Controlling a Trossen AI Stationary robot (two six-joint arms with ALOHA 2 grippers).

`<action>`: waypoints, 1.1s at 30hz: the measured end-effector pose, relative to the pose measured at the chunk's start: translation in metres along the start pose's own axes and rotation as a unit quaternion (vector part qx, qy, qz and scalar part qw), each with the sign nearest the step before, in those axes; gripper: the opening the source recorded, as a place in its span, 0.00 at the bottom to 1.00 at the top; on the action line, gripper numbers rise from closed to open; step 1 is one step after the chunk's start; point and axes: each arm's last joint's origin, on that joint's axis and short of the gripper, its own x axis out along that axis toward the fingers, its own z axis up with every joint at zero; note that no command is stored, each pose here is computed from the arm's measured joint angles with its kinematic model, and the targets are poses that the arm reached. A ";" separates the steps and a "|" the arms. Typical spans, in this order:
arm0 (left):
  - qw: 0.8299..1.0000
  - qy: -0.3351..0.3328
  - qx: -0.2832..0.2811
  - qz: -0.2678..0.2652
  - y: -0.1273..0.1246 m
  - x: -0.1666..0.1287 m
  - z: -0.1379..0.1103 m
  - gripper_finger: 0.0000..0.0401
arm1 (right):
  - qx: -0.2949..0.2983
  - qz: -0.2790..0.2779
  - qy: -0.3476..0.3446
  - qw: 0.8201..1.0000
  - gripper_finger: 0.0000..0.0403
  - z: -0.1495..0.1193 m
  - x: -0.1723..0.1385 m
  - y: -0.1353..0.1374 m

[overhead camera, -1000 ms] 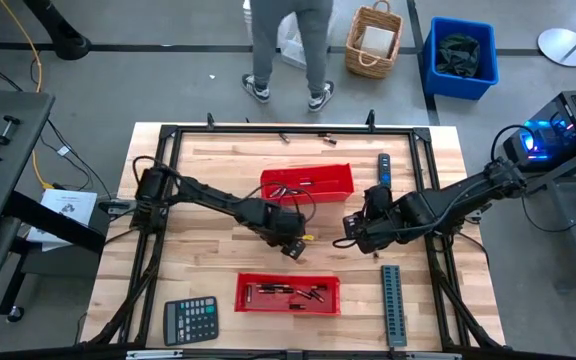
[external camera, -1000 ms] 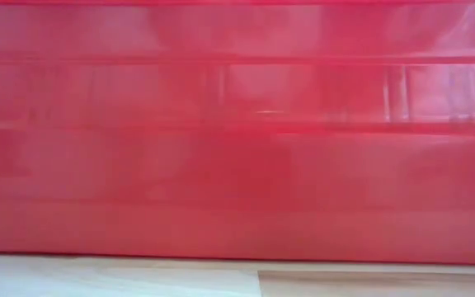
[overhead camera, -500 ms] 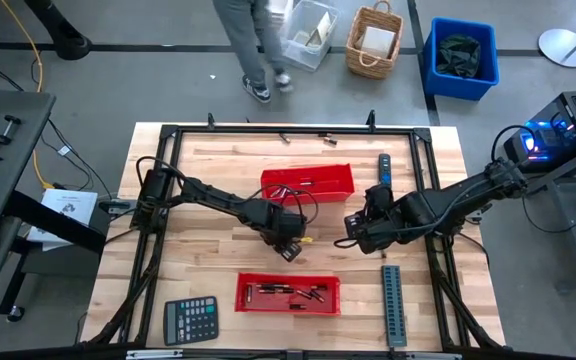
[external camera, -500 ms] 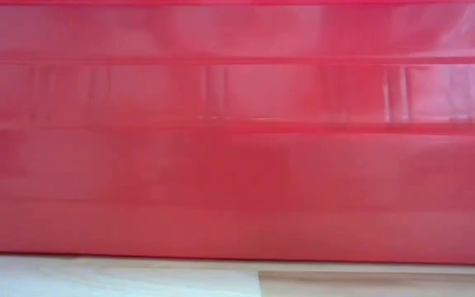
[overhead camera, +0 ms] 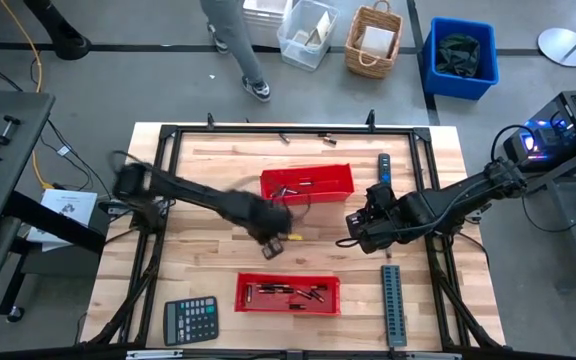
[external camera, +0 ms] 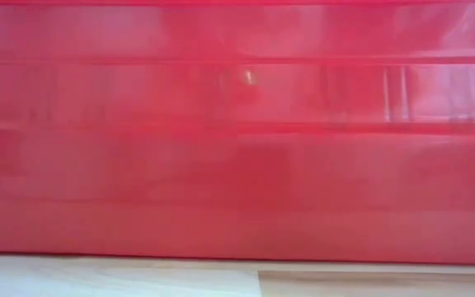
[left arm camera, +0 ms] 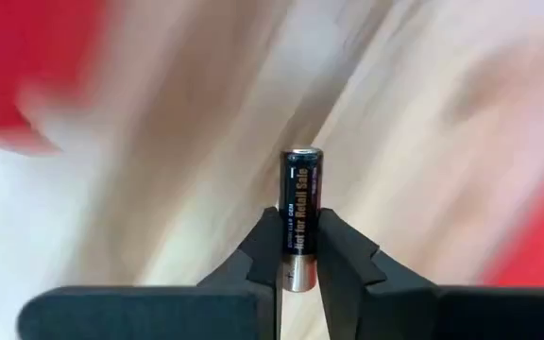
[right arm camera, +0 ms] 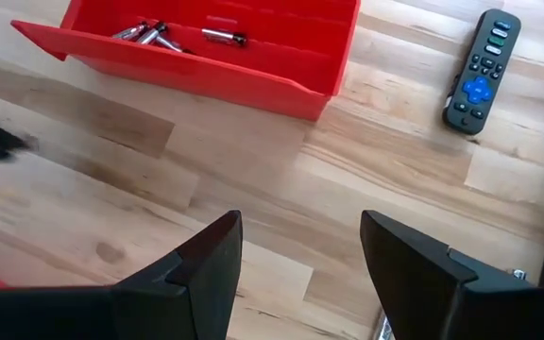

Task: Sort batteries
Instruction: Put the black battery into the bottom red bin

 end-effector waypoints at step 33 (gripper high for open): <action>0.939 -0.009 0.236 -0.250 -0.066 -0.087 -0.075 0.51 | -0.065 0.031 0.017 0.997 0.52 0.001 0.001 0.006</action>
